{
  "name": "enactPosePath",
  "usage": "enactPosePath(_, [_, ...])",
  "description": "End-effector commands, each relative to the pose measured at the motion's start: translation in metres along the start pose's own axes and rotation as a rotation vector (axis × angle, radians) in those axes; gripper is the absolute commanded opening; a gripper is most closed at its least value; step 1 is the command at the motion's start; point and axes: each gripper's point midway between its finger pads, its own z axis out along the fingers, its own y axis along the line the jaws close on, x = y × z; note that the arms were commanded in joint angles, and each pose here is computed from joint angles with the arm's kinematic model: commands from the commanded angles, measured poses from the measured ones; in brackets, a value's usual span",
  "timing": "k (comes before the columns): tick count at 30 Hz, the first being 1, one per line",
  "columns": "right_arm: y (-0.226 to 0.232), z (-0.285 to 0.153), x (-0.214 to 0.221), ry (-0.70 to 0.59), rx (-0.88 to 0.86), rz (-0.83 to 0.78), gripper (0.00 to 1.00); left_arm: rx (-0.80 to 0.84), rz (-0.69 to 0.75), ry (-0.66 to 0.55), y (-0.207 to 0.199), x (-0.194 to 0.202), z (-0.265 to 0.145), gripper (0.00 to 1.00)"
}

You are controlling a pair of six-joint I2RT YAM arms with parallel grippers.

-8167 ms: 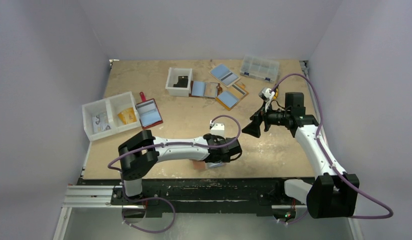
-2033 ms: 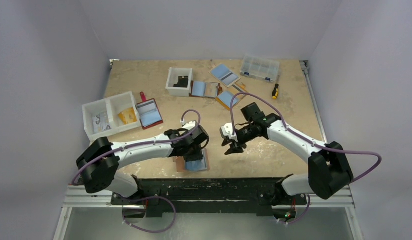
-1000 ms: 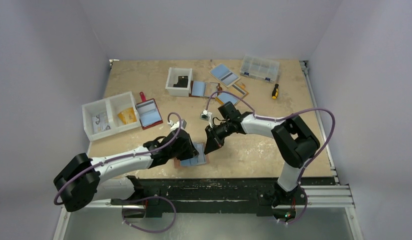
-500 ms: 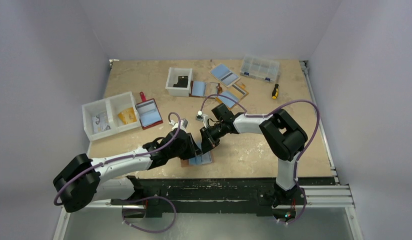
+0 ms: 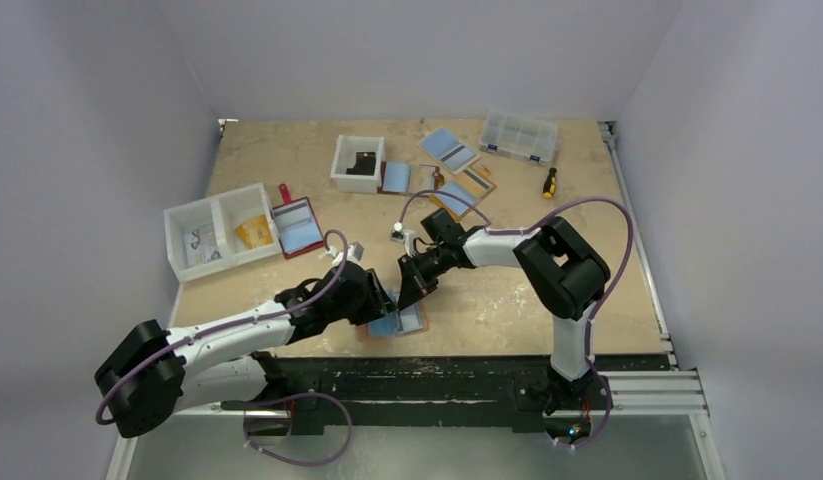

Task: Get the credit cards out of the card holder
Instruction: Open the card holder at the center of the board.

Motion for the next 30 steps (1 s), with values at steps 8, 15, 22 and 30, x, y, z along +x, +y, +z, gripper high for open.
enactPosePath(8, [0.0,0.009,-0.004,0.011,0.014,-0.033,0.04,-0.069,-0.027,-0.013,0.023,0.001,-0.009,0.4])
enactPosePath(15, [-0.001,0.008,-0.005,0.014,0.025,-0.051,0.05,-0.128,-0.035,-0.037,0.038,-0.001,-0.02,0.47])
enactPosePath(22, [-0.003,0.01,-0.003,0.022,0.029,-0.052,0.05,-0.18,-0.05,-0.06,0.051,-0.003,-0.031,0.46])
enactPosePath(30, [-0.001,0.011,-0.003,0.03,0.033,-0.065,0.06,-0.2,-0.051,-0.069,0.055,-0.004,-0.035,0.36])
